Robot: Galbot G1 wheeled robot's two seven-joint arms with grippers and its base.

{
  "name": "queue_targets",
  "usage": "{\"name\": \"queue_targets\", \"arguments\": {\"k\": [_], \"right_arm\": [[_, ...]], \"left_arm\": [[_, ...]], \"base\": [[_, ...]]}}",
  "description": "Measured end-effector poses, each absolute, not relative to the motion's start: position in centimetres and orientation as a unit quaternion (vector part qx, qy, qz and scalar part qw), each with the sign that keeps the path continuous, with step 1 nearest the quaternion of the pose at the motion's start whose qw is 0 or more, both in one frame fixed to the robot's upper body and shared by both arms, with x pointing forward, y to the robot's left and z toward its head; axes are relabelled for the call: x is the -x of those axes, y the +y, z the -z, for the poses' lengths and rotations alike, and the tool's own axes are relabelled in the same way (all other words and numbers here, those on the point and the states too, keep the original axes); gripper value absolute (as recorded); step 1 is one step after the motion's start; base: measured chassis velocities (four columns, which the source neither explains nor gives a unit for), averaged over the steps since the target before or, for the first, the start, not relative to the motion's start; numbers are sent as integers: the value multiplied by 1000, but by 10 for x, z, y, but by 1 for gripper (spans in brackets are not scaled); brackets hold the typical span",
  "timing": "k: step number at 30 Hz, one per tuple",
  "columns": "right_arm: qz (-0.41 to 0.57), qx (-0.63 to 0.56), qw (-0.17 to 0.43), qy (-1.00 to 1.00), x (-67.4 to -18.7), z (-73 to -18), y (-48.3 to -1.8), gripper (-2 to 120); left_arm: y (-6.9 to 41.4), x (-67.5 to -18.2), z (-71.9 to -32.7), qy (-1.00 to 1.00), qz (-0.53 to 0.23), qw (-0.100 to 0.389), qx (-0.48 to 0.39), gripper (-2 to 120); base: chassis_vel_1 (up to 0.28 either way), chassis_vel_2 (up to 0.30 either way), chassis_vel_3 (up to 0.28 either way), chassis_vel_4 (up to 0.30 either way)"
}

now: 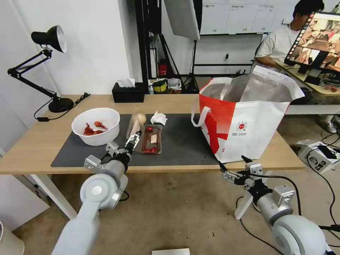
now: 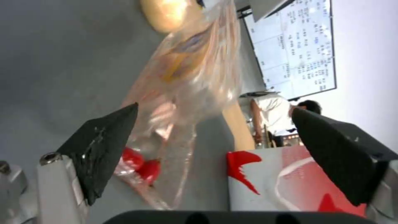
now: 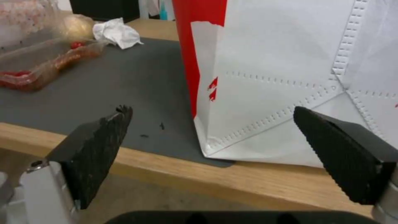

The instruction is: Pick up the trash from the table and place it into the takeout bag.

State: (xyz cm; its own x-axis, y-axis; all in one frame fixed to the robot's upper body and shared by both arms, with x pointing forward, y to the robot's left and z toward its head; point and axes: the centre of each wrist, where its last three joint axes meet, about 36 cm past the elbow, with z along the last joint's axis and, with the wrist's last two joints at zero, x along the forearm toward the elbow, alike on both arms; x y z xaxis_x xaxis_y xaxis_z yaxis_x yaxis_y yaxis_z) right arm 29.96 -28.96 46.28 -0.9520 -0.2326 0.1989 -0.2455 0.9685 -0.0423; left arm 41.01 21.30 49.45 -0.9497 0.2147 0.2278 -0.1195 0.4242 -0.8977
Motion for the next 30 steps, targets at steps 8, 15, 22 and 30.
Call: {"name": "queue_targets", "arguments": {"k": [8, 15, 22, 30], "right_arm": [[-36, -122, 95, -987, -296, -466, -290, 100], [-37, -119, 95, -988, -293, -467, -292, 100], [-29, -121, 93, -988, -291, -469, -292, 100], [81, -136, 84, -984, -303, -478, -287, 100]], "left_arm": [[198, -420, -498, -826, -540, 157, 49, 100], [186, -426, -489, -843, -509, 153, 82, 100], [189, -433, -468, -915, -367, 69, 151, 100], [224, -459, -428, -954, -99, -23, 282, 82]], "base": [[0, 0, 0, 0], [0, 0, 0, 0], [0, 0, 0, 0], [0, 0, 0, 0]]}}
